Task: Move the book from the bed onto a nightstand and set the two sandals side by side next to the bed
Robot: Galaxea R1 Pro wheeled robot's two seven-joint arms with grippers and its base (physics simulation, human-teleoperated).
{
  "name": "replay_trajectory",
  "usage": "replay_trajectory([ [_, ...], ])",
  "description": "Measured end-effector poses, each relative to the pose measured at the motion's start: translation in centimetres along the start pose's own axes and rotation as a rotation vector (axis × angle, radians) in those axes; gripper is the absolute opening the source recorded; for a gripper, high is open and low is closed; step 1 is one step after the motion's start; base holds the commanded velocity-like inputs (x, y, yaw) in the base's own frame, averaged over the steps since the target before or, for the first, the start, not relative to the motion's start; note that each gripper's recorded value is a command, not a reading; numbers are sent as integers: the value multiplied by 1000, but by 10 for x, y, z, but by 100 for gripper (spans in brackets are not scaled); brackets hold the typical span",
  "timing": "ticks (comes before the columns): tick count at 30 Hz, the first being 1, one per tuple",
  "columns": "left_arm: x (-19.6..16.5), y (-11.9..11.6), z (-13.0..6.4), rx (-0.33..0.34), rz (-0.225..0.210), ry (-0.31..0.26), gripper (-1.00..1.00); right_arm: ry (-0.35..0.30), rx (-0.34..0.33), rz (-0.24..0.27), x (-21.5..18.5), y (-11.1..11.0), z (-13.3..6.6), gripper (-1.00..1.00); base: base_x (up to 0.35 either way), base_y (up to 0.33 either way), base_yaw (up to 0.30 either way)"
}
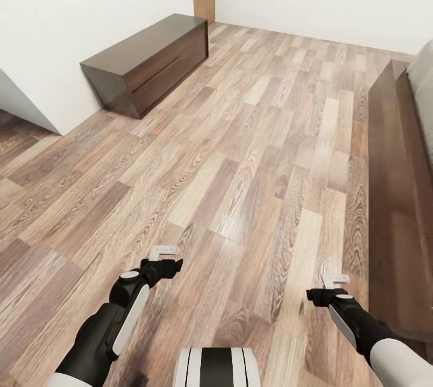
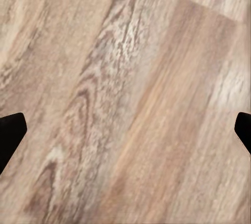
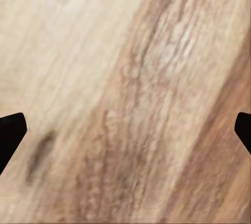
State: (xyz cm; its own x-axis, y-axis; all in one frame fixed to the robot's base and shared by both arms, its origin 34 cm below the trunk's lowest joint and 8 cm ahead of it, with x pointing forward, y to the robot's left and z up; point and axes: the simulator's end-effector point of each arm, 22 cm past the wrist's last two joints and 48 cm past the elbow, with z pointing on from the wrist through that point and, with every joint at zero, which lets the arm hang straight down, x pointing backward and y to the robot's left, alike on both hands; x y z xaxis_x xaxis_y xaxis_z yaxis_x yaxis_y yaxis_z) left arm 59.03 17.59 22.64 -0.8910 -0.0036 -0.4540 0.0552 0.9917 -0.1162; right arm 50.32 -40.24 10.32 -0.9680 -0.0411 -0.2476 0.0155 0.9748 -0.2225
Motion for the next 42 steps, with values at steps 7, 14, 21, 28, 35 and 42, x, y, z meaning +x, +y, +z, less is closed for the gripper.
replay_trajectory([
  [7, 5, 4, -12, -26, 7, 63, 100, -212, -93, 4, -138, 38, -64, 100, 0, 0, 0],
  [14, -26, 13, -35, -54, -9, 30, 100, -332, -130, -3, -176, 54, -127, 100, 0, 0, 0],
  [21, -51, -3, -66, -28, 0, 22, 100, -392, -76, 19, -175, 40, -182, 100, 0, 0, 0],
  [28, -62, -13, -83, -21, 13, -16, 100, -405, -37, 19, -172, 30, -198, 100, 0, 0, 0],
  [35, -79, -8, -102, -30, 19, -90, 100, -446, -34, 25, -184, 25, -220, 100, 0, 0, 0],
  [42, -92, -7, -118, -32, 15, -120, 100, -489, -29, 30, -196, 20, -241, 100, 0, 0, 0],
])
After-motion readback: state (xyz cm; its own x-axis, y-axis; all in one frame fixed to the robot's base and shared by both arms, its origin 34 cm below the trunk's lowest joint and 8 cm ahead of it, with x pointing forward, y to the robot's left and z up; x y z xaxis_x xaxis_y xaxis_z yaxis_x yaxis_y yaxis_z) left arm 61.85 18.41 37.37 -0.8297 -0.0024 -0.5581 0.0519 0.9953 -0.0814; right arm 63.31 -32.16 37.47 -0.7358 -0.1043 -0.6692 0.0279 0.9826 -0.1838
